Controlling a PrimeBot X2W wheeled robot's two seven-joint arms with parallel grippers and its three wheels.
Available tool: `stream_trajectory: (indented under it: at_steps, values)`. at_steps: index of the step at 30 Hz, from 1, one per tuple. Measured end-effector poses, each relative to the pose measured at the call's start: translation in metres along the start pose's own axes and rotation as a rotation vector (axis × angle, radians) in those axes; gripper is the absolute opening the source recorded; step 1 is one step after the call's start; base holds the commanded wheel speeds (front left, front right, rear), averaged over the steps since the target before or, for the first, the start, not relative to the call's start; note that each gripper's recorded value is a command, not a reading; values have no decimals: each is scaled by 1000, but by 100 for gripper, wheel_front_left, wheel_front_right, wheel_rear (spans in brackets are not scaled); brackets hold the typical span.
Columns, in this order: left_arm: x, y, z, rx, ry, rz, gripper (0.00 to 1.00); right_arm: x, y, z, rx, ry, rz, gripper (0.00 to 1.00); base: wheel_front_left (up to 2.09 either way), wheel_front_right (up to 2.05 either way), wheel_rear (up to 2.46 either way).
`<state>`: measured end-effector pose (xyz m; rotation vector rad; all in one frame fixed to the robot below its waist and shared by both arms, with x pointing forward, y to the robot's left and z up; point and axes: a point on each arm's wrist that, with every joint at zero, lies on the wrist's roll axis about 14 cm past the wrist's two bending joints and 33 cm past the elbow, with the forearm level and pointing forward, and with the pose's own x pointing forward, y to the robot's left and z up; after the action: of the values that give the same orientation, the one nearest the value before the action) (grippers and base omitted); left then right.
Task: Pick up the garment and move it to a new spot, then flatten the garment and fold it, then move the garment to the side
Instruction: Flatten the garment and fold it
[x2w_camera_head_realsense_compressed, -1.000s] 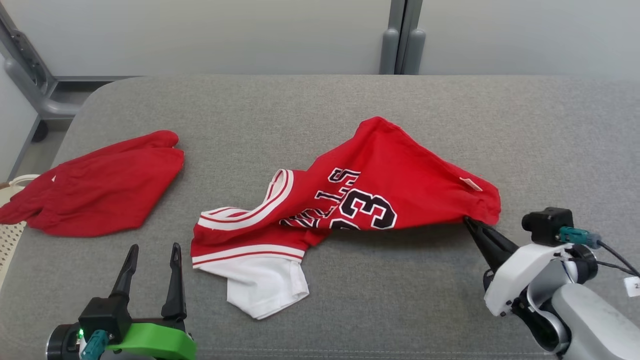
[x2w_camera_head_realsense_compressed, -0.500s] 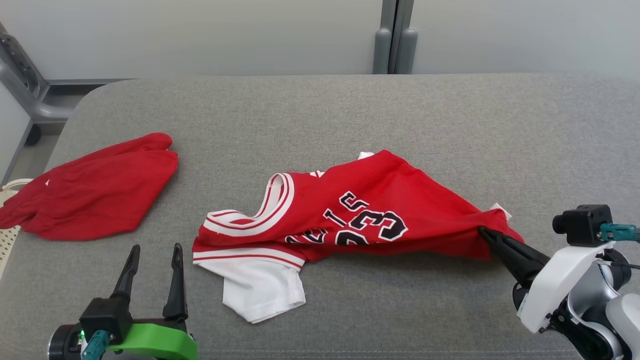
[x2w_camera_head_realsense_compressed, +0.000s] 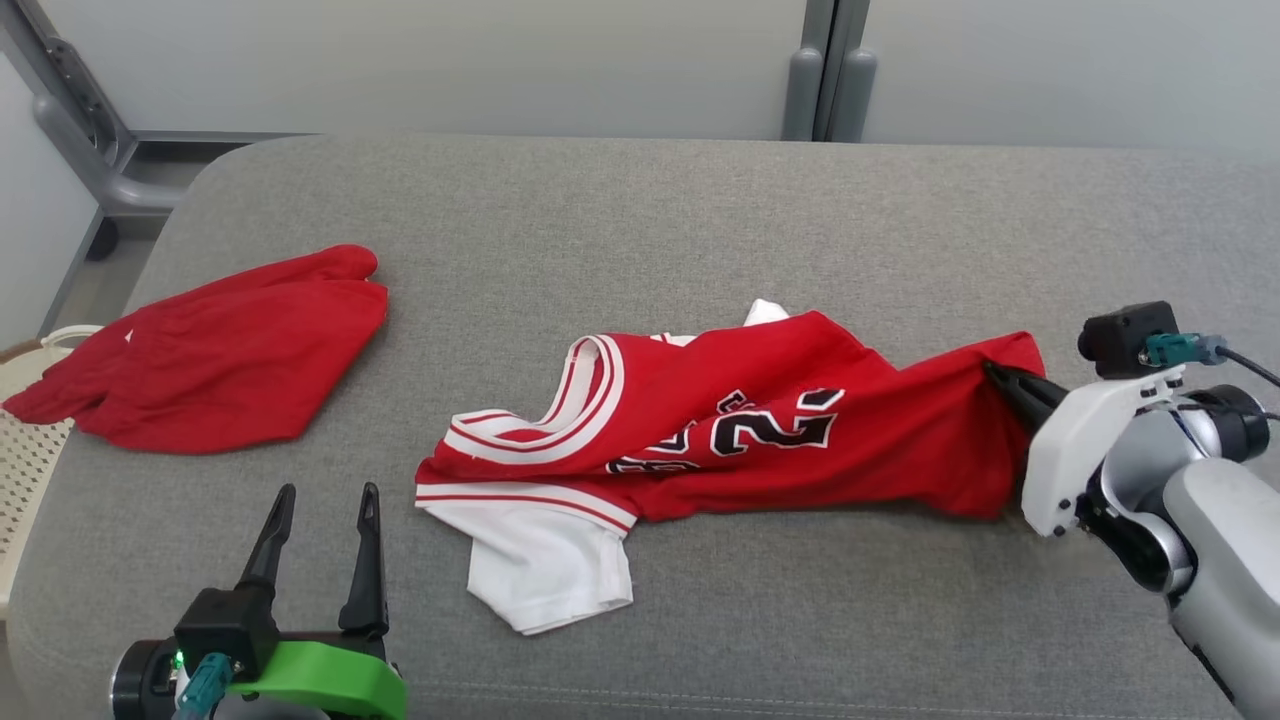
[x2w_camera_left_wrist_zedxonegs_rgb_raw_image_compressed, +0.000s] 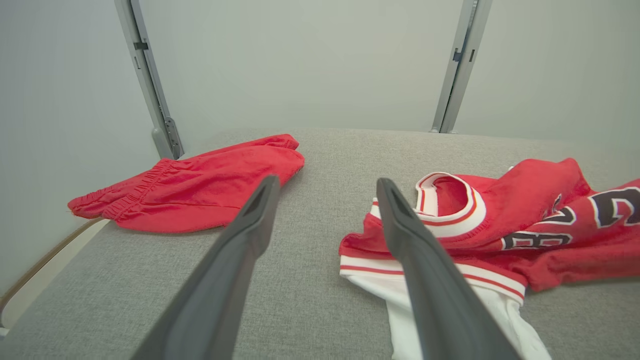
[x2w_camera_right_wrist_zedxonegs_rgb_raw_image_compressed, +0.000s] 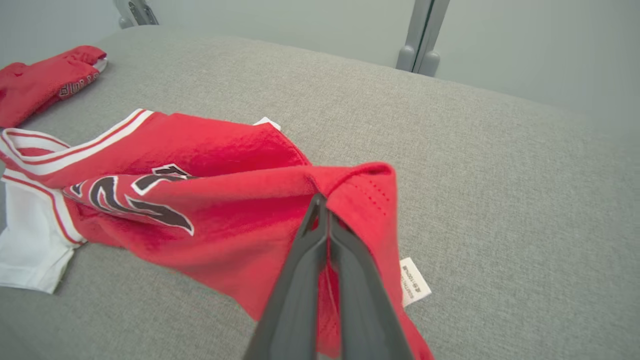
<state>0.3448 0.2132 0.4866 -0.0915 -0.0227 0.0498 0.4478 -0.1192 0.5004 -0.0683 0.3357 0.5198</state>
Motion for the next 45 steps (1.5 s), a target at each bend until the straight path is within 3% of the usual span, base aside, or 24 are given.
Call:
stream_trajectory:
  at_steps: [8,19,26,27,28,29,38,45]
  values:
    - [3,1,-1,2,6,5,100,39,-16,-6,-33,50,-38,0,0,0,0]
    - [7,7,-5,4,21,22,100,82,-39,26,-157,-55,-108,0,0,0,0]
    - [5,10,-9,1,36,35,100,100,-36,19,-183,-44,-121,0,0,0,0]
    - [5,10,-9,1,36,35,100,100,-36,19,-183,-44,-121,12,0,0,0]
    - [5,10,-10,0,38,35,100,101,-36,19,-188,-41,-122,65,0,0,0]
    - [5,10,-10,1,40,36,100,102,-36,20,-196,-44,-124,100,0,0,0]
    - [8,10,-9,-1,34,34,100,100,-36,17,-192,-50,-132,100,0,0,0]
    - [12,3,-4,-5,17,13,100,85,-36,24,-104,-125,-139,100,0,0,0]
